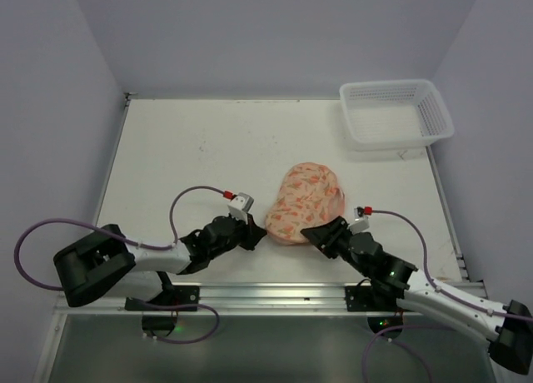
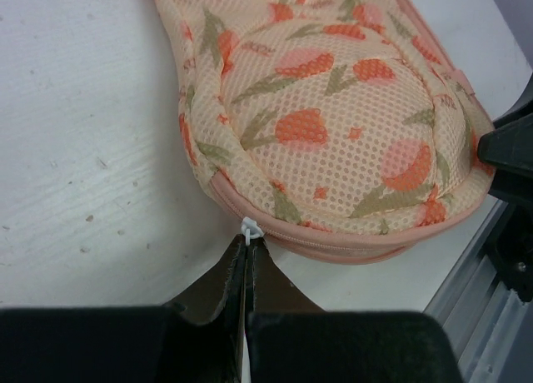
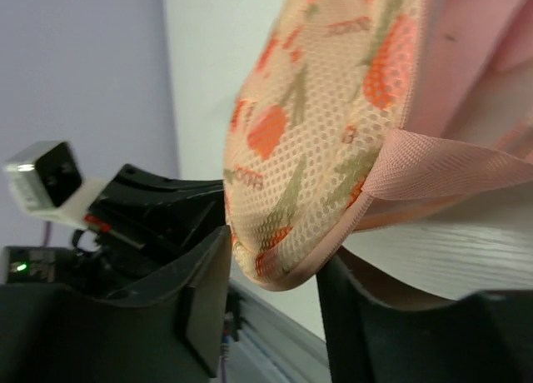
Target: Unzip the laundry bag and remove the bra
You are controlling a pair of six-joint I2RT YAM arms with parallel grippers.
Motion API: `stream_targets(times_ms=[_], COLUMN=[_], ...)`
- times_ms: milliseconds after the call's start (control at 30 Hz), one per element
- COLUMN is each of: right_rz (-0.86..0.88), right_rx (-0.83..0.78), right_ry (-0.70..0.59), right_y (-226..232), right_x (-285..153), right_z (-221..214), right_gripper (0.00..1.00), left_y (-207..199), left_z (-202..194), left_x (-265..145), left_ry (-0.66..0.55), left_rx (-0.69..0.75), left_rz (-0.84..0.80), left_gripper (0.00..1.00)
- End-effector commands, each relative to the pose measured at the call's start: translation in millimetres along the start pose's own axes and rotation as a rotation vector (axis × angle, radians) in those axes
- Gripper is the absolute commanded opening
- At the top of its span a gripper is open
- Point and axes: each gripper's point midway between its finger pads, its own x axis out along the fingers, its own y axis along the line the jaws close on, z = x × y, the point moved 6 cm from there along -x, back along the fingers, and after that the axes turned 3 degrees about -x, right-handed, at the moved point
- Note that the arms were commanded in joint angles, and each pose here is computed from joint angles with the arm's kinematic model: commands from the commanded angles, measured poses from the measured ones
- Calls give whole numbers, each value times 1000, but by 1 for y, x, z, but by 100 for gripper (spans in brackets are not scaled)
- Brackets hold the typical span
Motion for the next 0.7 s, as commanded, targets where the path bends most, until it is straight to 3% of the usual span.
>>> stream_targets(times_ms=[0, 133, 367, 433, 467, 667], right_rz=[-125, -99, -105, -98, -115, -142], right_rx=[-24, 32, 55, 60, 55, 95], right_ry=[-23, -5, -14, -8, -4, 26], right_y=[-5, 1, 0, 5, 3, 3], right_x=[6, 10, 9, 8, 7, 4], right_z=[4, -4, -12, -13, -14, -22], right_gripper=[48, 60, 66, 80, 83, 84], left_y=[-11, -27, -36, -37, -37, -38], left_z=[1, -1, -7, -7, -7, -5], left_x=[8, 17, 24, 26, 27, 31], left_ry=[-7, 1, 12, 9, 10, -7], left_rx=[26, 34, 36, 32, 31, 20], left_rz=[-34, -53, -71, -69, -70, -58], left_gripper=[0, 0, 0, 0, 0, 0])
